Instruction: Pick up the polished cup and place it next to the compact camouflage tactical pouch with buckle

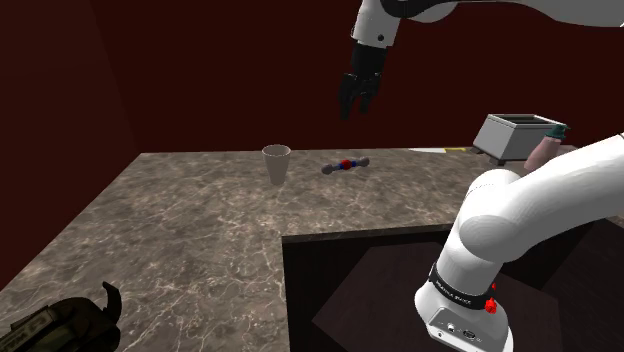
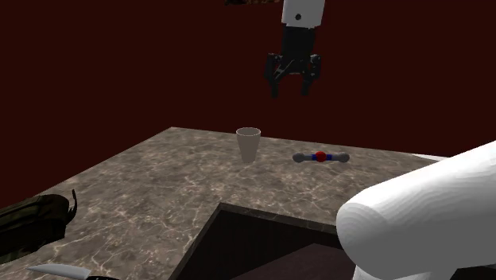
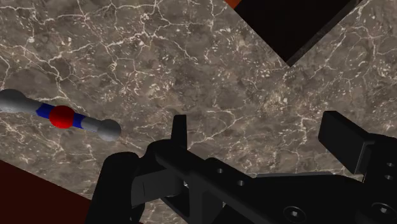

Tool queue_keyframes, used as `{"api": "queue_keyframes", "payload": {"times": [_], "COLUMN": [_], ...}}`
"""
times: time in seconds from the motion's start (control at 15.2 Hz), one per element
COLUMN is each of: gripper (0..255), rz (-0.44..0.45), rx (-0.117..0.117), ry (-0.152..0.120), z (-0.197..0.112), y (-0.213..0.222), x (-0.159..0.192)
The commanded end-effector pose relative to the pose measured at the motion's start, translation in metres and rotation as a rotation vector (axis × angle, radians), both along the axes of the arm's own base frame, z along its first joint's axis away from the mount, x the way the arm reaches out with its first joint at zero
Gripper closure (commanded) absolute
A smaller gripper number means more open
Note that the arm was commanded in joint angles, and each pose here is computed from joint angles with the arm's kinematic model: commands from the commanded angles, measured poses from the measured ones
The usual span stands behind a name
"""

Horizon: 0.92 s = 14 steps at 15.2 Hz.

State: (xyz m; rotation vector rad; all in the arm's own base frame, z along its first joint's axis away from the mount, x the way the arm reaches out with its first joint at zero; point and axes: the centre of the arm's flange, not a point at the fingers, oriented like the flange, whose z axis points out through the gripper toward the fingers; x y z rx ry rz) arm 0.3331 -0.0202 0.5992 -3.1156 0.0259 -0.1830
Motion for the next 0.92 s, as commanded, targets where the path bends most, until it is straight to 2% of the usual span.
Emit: {"api": "queue_keyframes", "payload": {"times": [0.0,0.86], "gripper": [0,0], "rz": [0.0,-0.036], "rx": [0.0,-0.094], "ry": [0.0,0.032], "z": [0.0,-0.087], "y": [0.0,0.034], "x": [0.0,0.152]}}
